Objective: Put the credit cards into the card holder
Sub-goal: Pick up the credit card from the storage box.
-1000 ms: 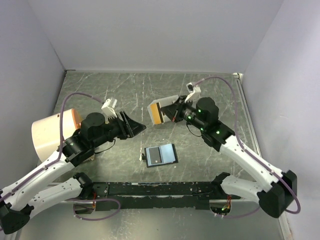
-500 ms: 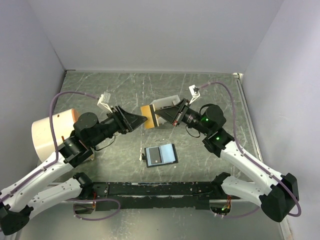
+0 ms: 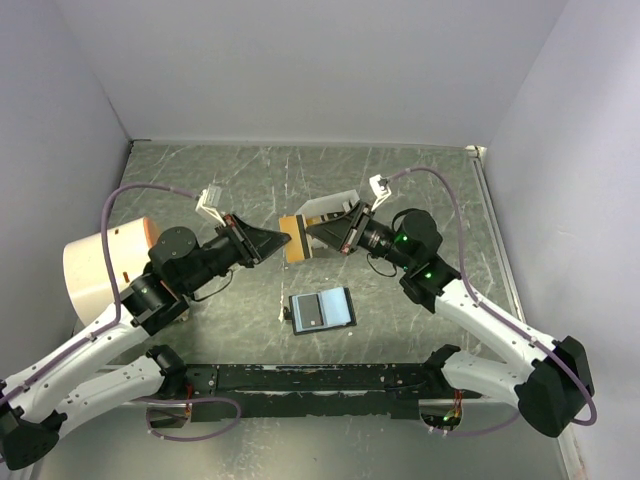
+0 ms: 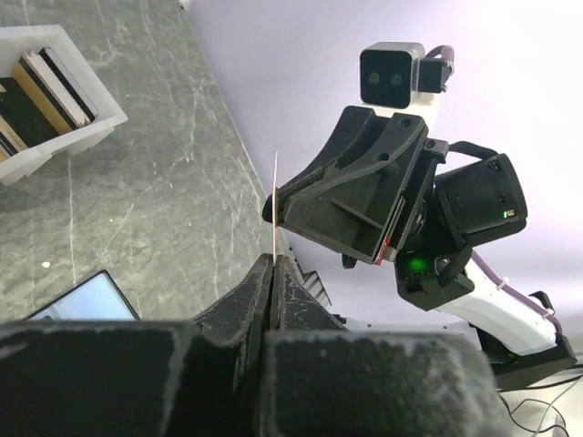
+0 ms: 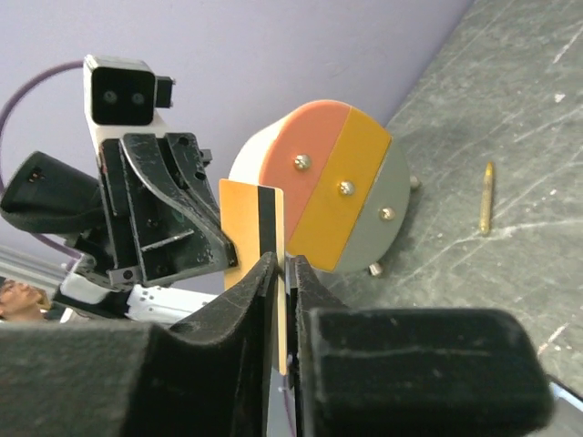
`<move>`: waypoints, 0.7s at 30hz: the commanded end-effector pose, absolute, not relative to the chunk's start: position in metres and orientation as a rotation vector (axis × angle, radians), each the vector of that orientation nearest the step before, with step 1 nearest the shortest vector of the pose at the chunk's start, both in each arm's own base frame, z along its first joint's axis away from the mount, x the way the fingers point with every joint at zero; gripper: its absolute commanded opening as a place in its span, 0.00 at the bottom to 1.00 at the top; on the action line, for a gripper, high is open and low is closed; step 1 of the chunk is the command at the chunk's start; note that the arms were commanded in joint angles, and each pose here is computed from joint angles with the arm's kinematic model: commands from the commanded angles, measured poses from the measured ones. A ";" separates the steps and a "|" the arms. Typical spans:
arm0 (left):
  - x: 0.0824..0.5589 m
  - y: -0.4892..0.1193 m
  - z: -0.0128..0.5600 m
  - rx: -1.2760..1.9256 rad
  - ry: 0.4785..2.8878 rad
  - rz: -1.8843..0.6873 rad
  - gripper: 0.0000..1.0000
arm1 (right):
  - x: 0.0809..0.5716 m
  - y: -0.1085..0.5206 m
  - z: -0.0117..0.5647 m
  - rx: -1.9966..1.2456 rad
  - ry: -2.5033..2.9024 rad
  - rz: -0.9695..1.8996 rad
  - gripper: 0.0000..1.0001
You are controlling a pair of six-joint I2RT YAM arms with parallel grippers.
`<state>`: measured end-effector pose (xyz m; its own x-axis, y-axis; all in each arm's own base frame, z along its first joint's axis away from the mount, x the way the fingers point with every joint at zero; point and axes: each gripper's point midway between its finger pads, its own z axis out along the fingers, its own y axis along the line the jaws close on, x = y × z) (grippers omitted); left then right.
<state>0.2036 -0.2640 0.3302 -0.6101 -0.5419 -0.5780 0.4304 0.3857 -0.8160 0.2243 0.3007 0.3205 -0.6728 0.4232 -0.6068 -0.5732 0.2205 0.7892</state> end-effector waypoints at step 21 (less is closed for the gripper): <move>0.217 -0.260 0.200 -0.319 2.238 -1.041 0.07 | 0.228 0.208 0.140 -0.091 2.356 0.663 0.55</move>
<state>0.2199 -0.2588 0.2045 -0.7444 -0.4393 -0.5028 0.1135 0.6588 -0.7437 0.2373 0.2328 0.1833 -0.7111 0.2095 -0.6712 -0.3046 0.7685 0.5627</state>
